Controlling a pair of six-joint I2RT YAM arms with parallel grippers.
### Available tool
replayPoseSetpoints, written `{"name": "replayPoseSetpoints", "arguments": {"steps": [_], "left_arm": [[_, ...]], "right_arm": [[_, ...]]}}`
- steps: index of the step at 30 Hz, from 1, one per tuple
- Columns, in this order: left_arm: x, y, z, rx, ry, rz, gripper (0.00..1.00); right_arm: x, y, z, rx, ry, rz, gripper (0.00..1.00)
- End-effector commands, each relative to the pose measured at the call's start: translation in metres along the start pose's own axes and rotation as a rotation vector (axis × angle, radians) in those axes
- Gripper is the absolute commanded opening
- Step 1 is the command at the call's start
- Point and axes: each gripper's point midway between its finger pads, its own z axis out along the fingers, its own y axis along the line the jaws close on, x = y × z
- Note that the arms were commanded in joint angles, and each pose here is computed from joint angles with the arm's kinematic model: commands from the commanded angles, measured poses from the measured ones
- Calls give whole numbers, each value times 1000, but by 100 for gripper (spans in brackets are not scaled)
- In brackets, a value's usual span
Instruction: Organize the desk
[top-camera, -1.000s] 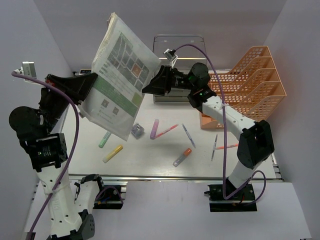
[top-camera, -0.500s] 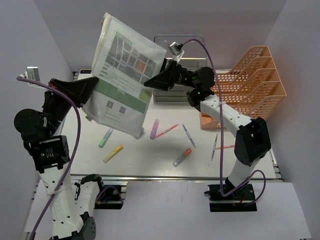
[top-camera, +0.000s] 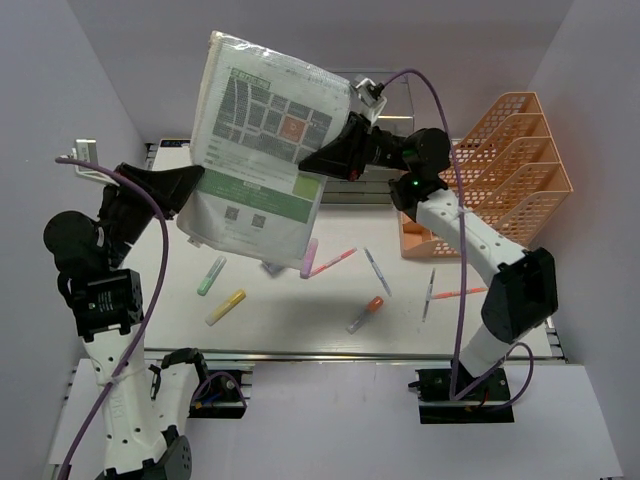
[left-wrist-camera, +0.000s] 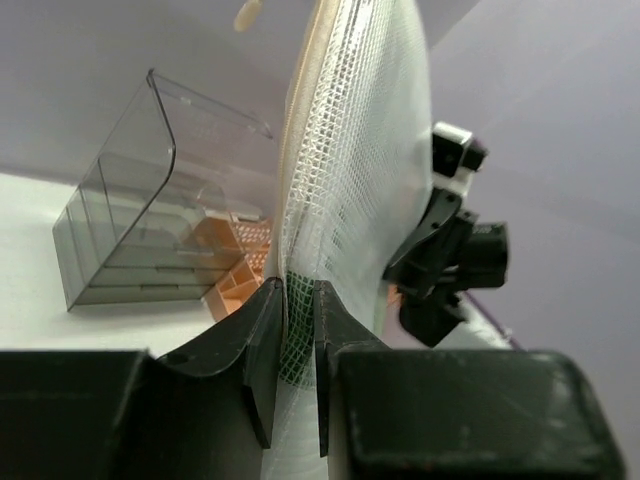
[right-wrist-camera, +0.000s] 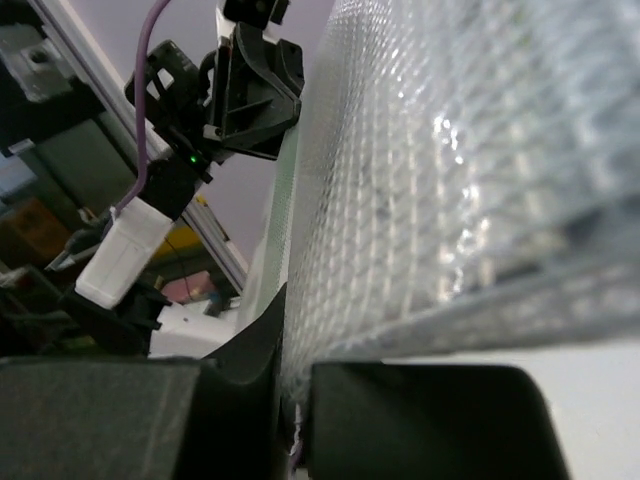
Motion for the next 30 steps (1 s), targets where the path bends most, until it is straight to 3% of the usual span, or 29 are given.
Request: {"name": "replayPoseSetpoints", "arguments": {"steps": [1,3,5,7,12,20,27,30], "left_arm": [[12,14,-2,-33,34,16,28],[23,19,-2,-23,67,14,49],[32,20,-3,5,107,20,87],[37,18,-1,47,125,38,98],[46,7,5,136,208,67,98],[45,-15,23,308,290,231,98],[70,-28,24,498,399,217,98],[79,-24,23,507,429,207,98]], "right_arm": [[-31,31,-8,47,36,-178,0],[-32,33,-12,61,73,-270,0],[-30,38,-21,82,114,-292,0],[-30,46,-32,84,145,-307,0],[-20,62,-54,49,223,-292,0],[-11,89,-75,-44,340,-277,0],[-9,90,-76,-48,349,-263,0],[-10,86,-74,-47,347,-252,0]]}}
